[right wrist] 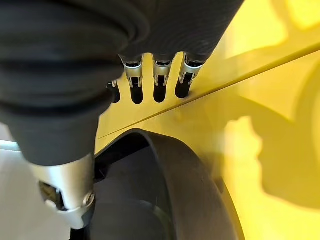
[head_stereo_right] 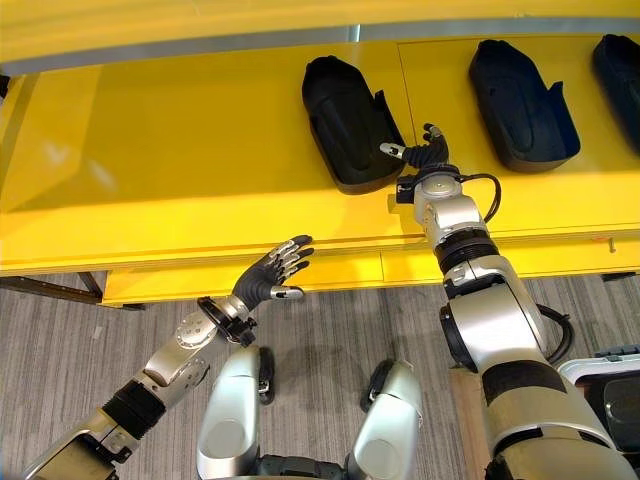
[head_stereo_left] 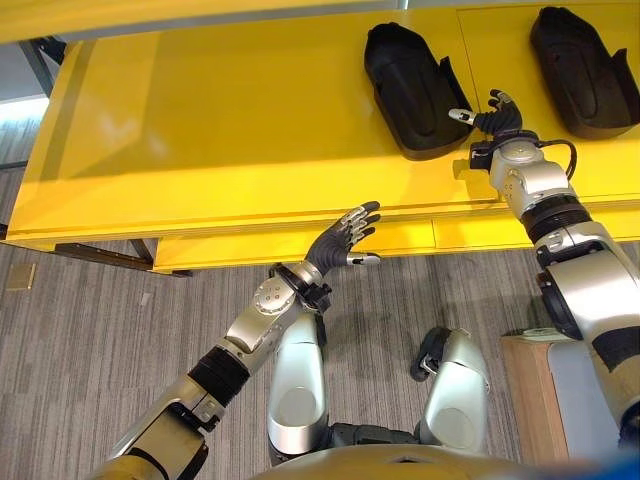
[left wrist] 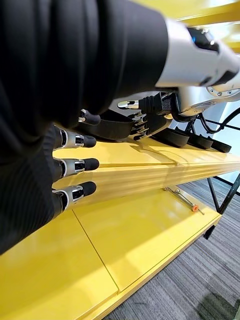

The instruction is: Move parts from the plastic box to the shelf.

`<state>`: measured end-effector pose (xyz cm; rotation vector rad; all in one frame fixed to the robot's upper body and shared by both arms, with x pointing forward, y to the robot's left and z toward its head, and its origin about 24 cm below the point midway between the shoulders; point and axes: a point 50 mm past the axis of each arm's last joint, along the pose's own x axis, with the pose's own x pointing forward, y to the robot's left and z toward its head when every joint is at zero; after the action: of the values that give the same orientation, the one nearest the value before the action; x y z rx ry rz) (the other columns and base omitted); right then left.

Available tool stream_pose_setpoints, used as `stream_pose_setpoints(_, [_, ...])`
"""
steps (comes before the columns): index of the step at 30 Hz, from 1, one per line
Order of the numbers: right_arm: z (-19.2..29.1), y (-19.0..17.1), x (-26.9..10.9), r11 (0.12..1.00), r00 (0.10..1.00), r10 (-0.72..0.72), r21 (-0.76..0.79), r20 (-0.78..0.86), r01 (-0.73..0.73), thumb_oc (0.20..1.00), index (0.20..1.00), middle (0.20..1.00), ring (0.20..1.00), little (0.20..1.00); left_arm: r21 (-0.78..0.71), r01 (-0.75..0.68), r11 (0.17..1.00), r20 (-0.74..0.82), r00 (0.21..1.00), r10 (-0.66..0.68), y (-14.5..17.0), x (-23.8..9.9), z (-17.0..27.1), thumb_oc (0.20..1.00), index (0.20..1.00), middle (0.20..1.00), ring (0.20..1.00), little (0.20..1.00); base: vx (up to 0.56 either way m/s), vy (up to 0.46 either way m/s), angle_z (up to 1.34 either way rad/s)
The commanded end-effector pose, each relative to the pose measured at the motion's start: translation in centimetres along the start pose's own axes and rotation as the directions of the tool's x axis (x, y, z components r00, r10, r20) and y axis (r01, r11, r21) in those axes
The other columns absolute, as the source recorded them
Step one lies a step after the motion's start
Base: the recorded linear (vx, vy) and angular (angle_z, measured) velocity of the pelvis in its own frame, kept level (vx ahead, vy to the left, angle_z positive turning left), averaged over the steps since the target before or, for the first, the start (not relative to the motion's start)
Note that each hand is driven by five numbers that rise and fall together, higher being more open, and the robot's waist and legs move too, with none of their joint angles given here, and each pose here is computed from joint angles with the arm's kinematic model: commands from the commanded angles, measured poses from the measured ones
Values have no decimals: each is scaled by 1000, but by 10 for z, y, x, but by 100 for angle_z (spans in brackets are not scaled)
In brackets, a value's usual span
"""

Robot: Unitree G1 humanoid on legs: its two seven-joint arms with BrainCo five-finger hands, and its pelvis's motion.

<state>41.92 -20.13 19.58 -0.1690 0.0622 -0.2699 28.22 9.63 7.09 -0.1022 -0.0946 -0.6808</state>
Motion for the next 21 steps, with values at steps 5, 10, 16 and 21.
stream_pose_setpoints(5, [-25, 19, -5, 992, 993, 97, 89, -66, -90, 1000, 1000, 1000, 1000, 1000, 3, 62, 998, 85, 994, -62, -11, 0, 13, 1000, 1000, 1000, 1000, 1000, -2, -6, 0])
stream_pose_setpoints(10, [-33, 23, -7, 987, 987, 127, 112, -97, -116, 1000, 1000, 1000, 1000, 1000, 6, 58, 998, 92, 994, -58, -10, -2, 13, 1000, 1000, 1000, 1000, 1000, 0, 0, 0])
stream_pose_setpoints(16, [-52, 34, -14, 978, 973, 172, 145, -152, -151, 1000, 1000, 1000, 1000, 1000, 28, 24, 999, 169, 985, -29, -9, -3, 24, 1000, 1000, 1000, 1000, 1000, 0, 0, 0])
stream_pose_setpoints(21, [-73, 41, -20, 973, 961, 193, 162, -197, -163, 1000, 1000, 1000, 1000, 1000, 87, -93, 992, 310, 949, 62, 3, -9, 51, 1000, 1000, 1000, 1000, 1000, -7, -4, 1])
